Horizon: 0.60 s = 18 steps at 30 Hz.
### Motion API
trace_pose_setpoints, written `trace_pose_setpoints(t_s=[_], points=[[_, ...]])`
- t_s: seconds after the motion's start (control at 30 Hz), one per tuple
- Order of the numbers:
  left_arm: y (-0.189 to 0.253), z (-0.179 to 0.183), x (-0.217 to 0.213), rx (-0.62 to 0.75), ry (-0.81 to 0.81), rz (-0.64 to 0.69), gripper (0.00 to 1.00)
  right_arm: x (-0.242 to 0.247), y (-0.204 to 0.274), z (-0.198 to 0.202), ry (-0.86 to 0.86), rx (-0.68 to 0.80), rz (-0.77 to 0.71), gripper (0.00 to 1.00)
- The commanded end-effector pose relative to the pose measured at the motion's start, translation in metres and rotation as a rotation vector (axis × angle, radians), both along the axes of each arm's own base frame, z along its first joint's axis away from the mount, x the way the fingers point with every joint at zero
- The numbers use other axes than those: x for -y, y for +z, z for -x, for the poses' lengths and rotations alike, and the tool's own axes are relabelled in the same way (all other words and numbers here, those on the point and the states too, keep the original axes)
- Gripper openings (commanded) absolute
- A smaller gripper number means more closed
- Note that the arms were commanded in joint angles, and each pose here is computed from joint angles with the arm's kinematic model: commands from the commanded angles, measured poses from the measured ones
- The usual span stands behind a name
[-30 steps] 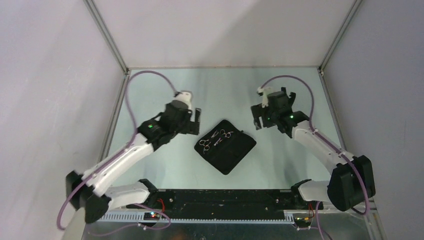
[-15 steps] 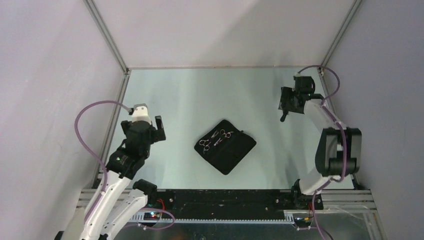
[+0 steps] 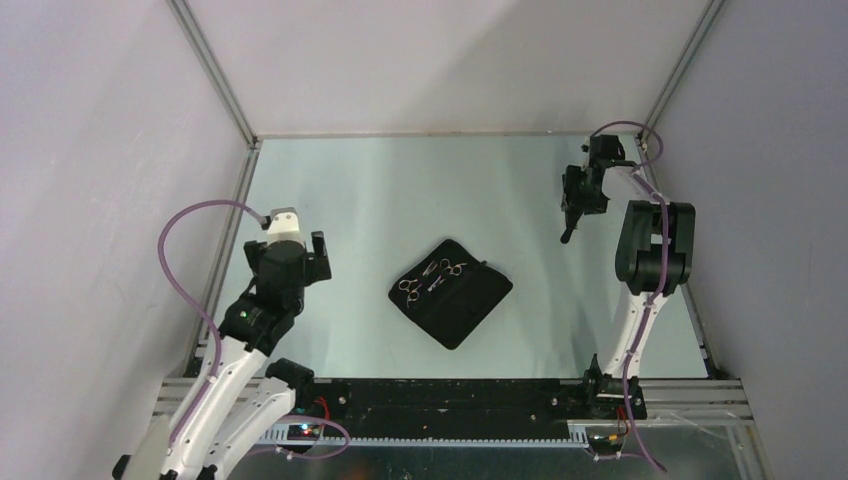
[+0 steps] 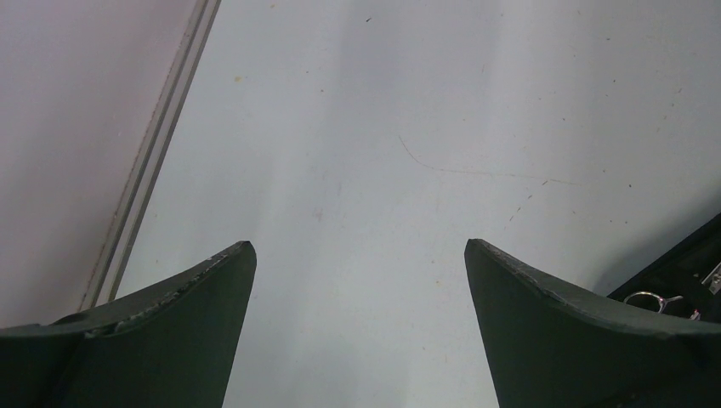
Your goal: Sort the hair-cutting tools
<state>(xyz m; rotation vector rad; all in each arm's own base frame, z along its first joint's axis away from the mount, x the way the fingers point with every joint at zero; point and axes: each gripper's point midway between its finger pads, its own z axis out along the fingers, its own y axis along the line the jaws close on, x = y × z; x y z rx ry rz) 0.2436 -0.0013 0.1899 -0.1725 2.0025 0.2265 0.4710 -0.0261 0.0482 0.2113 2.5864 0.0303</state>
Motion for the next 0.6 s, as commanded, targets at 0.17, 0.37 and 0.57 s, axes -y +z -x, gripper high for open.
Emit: trace_pose_setpoints(t_s=[0.17, 0.37, 0.57], points=[[0.009, -0.006, -0.002, 0.038, 0.008, -0.009, 0.99, -0.008, -0.015, -0.004, 0.054, -0.097, -0.026, 0.59], [0.009, -0.007, 0.0, 0.041, -0.003, -0.001, 0.99, -0.009, -0.027, 0.005, 0.044, -0.146, -0.029, 0.55], [0.01, -0.006, 0.001, 0.047, -0.008, 0.005, 0.99, -0.008, -0.037, 0.016, 0.048, -0.205, -0.006, 0.52]])
